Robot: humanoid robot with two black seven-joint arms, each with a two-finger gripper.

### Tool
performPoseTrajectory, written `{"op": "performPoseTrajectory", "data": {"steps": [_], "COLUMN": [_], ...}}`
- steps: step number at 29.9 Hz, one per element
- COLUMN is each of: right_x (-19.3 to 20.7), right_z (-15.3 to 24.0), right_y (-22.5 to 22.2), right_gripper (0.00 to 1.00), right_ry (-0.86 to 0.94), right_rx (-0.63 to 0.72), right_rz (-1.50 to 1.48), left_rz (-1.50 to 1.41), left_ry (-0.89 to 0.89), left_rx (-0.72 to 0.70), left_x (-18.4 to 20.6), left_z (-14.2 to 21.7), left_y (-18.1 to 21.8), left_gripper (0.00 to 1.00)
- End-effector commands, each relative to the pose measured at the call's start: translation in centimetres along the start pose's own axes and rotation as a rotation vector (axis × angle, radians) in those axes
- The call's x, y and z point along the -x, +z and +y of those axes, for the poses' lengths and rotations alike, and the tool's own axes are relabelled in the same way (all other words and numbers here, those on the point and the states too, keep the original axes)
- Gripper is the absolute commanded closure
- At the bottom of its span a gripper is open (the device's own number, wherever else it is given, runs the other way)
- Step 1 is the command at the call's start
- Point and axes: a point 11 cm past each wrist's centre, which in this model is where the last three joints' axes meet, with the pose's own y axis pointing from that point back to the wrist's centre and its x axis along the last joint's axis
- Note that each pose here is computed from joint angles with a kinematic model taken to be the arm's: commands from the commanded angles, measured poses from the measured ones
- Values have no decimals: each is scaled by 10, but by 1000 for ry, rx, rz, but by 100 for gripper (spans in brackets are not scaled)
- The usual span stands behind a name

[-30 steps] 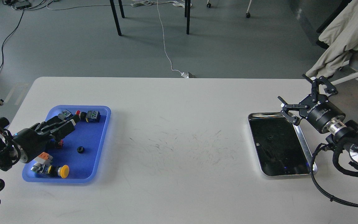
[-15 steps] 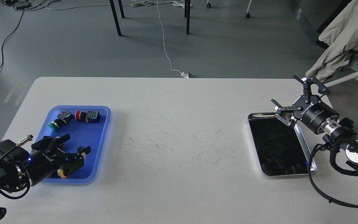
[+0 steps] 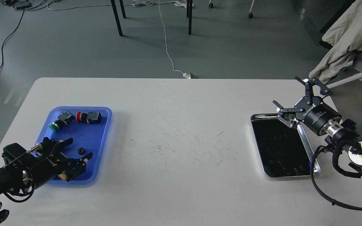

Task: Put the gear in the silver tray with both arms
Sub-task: 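Lower the left gripper into the blue tray toward another black gear, then grasp the second black gear with the left gripper and lift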

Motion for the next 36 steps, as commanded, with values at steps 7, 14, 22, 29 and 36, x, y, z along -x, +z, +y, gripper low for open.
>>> {"op": "performPoseTrajectory", "data": {"steps": [7, 14, 22, 29, 36], "right_x": [0, -2, -2, -3, -3], "right_z": [0, 1, 2, 2, 2], "right_y": [3, 4, 5, 5, 5], "right_gripper": [2, 2, 2, 2, 2], "right_ry": [-5, 0, 3, 4, 5], "right_rx": [13, 16, 14, 15, 15], "right_rz": [25, 24, 24, 25, 24], "left_rz": [-23, -11, -3, 0, 2], "left_ry": [-37, -50, -66, -79, -86], "left_rx": [13, 8, 3, 1, 2], "left_x": [4, 6, 7, 7, 8], "left_z": [-3, -3, -2, -3, -3], "left_y": [-1, -3, -5, -7, -7], "left_gripper": [33, 36, 40, 51, 59]}}
